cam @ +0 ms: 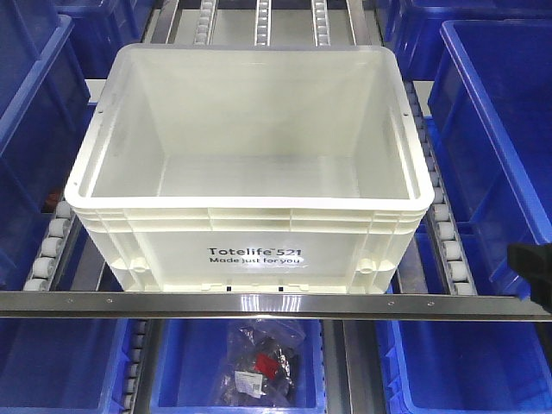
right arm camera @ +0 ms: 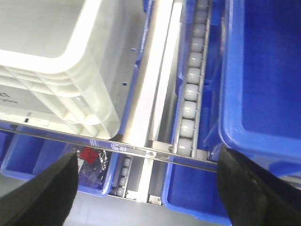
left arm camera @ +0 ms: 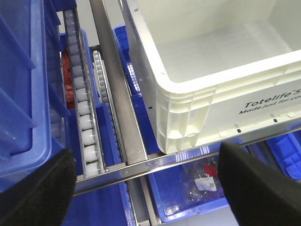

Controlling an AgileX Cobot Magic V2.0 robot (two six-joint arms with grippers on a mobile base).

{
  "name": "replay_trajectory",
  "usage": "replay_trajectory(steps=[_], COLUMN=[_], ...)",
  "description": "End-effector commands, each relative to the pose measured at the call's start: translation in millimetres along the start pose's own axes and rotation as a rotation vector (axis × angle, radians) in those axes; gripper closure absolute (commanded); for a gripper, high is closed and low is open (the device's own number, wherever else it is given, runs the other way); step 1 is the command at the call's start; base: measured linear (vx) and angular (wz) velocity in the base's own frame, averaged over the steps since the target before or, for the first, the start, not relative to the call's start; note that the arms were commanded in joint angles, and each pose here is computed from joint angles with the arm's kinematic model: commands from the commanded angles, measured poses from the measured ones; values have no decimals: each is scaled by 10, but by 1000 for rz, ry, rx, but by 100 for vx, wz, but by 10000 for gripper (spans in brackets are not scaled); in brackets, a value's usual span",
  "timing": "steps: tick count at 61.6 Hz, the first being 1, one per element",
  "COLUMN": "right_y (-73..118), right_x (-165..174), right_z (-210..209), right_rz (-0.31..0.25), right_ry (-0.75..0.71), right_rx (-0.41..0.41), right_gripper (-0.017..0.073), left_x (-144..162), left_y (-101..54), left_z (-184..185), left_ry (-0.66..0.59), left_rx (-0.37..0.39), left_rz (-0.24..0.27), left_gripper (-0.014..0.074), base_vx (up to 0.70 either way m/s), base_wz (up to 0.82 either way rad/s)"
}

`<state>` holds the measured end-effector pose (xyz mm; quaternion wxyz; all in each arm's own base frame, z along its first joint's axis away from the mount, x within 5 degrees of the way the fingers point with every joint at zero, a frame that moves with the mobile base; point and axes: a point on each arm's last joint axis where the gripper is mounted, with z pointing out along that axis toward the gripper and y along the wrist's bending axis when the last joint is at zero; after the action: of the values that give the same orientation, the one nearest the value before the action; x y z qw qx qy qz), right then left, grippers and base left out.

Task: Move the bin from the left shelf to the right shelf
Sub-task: 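Bring both grippers in over the white crate's side rims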

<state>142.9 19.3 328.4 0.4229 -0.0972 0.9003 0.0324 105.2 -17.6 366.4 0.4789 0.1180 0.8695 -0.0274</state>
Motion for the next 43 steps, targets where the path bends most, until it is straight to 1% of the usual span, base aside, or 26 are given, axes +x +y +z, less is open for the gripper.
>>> replay_trajectory(steps=[1,11,17,20,32,40,43], right_y=[15,95,125,125,120,119,118], right_x=[-243,-543,-714,-807,-1065,-1189,-1222], right_z=[-36,40,132,187,439,655,731], right_rz=[-38,-81,-87,-79,-68,-61,-53], right_ry=[-71,-53,-26,-12,48,109,126], right_rx=[-9,-60,-78,-82,-87,-94,-94], right_gripper=[-12,-12,-12,-12,-16,-43,-51], left_x=[-217,-424,-556,-615,-806,-916,-966], left_y=[3,2,-4,-2,51,100,111], left_z=[23,235,394,469,822,1067,1134], left_ry=[-56,-20,2,14,86,130,134], left_rx=[19,71,112,125,131,119,120], left_rz=[-16,-16,-19,-23,-20,-9,-15], left_gripper=[3,3,3,3,3,-3,-6], base_vx=[0,0,0,0,0,0,0], base_wz=[0,0,0,0,0,0,0])
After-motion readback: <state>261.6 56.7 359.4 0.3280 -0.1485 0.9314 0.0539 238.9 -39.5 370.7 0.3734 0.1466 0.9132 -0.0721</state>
